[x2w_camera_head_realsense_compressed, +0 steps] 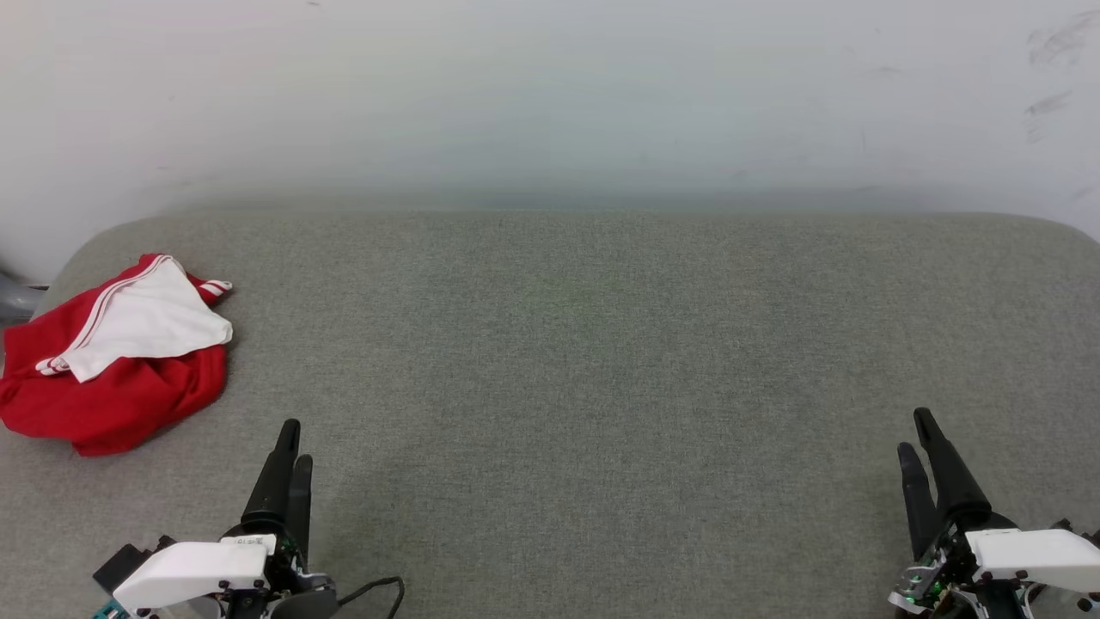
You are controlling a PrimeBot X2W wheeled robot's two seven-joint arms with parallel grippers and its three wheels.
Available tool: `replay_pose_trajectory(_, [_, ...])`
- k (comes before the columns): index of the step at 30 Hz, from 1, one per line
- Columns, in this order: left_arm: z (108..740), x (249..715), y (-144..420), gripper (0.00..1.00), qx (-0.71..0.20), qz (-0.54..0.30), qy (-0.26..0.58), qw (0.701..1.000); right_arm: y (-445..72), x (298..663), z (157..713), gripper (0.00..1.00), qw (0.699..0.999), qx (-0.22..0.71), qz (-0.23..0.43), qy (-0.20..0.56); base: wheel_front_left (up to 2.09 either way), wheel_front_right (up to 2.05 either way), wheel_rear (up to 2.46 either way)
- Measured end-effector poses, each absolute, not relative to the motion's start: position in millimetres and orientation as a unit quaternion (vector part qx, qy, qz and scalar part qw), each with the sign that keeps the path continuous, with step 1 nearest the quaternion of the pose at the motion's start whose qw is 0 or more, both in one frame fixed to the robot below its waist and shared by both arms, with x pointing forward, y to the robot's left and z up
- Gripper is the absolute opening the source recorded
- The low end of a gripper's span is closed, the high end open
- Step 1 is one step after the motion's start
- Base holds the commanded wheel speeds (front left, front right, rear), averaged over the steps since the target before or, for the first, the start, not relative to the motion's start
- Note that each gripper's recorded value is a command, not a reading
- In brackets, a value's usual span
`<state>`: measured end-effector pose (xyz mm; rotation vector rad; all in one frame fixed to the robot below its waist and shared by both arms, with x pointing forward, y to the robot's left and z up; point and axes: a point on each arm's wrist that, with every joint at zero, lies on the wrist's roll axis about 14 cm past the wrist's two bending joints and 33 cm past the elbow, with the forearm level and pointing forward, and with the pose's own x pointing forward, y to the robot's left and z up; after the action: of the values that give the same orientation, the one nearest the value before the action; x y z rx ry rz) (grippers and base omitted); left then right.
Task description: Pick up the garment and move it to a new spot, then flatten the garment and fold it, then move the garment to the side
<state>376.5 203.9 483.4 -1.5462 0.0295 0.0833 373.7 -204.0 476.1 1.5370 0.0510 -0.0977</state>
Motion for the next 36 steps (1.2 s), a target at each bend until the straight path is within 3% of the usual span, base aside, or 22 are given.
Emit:
replay_pose_trajectory(25, [516, 383, 206, 1.00, -0.479, 0.049, -0.012, 0.876, -201, 379, 519, 1.00, 0.885, 0.465, -0.007, -0.027, 0.00, 0.00, 0.00])
replay_pose_trajectory(36, [513, 379, 202, 1.00, -0.380, 0.058, -0.007, 0.923, -191, 376, 519, 1.00, 0.930, 0.366, 0.005, -0.024, 0.00, 0.00, 0.00])
